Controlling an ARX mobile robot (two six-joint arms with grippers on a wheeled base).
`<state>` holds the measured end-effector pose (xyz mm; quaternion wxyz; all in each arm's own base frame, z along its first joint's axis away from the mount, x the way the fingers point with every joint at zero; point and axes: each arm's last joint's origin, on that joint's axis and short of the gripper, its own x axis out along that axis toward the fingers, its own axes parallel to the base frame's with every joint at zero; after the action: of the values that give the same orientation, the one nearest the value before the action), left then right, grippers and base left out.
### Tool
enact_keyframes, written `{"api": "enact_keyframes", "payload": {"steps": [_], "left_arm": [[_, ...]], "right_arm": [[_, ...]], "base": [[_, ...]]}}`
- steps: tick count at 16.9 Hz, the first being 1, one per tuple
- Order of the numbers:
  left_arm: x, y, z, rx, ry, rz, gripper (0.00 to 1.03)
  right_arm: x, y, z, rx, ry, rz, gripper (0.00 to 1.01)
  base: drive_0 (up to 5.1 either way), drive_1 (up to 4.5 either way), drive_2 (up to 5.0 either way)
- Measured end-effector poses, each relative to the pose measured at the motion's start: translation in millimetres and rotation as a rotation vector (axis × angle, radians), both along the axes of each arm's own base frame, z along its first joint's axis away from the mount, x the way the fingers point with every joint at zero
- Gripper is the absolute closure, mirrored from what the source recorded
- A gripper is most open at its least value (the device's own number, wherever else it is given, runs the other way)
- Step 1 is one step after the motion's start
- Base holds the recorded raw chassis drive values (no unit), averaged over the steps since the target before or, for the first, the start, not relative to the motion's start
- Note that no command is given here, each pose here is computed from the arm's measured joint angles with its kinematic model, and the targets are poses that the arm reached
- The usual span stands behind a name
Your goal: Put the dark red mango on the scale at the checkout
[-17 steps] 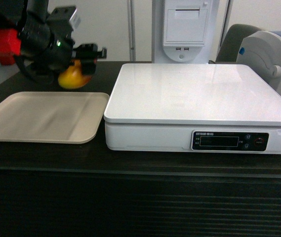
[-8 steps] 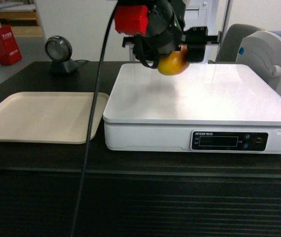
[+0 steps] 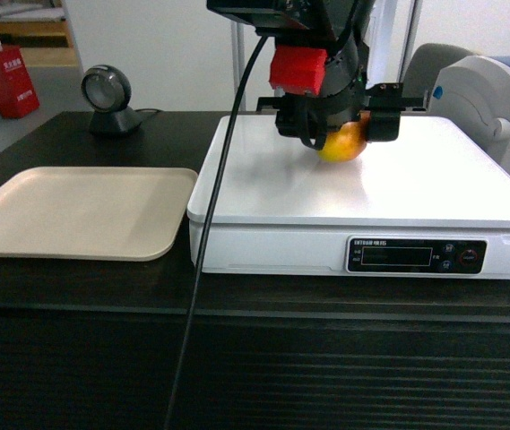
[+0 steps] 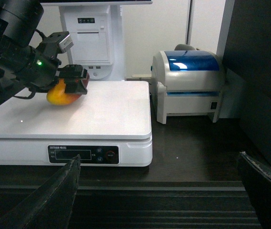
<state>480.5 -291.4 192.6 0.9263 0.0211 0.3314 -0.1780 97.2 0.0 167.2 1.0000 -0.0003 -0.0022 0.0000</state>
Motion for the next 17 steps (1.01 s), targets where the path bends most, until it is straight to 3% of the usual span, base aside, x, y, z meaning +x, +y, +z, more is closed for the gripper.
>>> {"api": "enact_keyframes", "payload": {"steps": [1, 4, 5, 8, 12, 17], "left_arm": [[0, -2.8, 0, -0.014, 0.005, 0.013, 0.43], [-2, -8.1, 0, -0.031, 0.010, 0.023, 0.10], [-2, -8.5, 0, -0.036, 0.006, 0.024, 0.03], [-4, -3.4, 2, -0.046, -0.016, 0.033, 0.05], [-19, 17.1, 48, -0.083, -0.169, 0.030, 0.05], [-34, 32.3, 81, -0.122, -0.275, -0.002, 0.05]], "right_arm": [[0, 0.0, 0.0, 0.000, 0.000, 0.000, 0.03], [0, 0.0, 0.0, 0.000, 0.000, 0.000, 0.03], [0, 0.0, 0.0, 0.000, 0.000, 0.000, 0.03], [0, 0.0, 0.0, 0.000, 0.000, 0.000, 0.03], [0, 0.0, 0.0, 0.000, 0.000, 0.000, 0.03], [0, 0.0, 0.0, 0.000, 0.000, 0.000, 0.03]], "base": [[0.0, 0.00, 0.0], [0.0, 0.00, 0.0], [0.0, 0.00, 0.0], [0.0, 0.00, 0.0], [0.0, 0.00, 0.0], [0.0, 0.00, 0.0]]}}
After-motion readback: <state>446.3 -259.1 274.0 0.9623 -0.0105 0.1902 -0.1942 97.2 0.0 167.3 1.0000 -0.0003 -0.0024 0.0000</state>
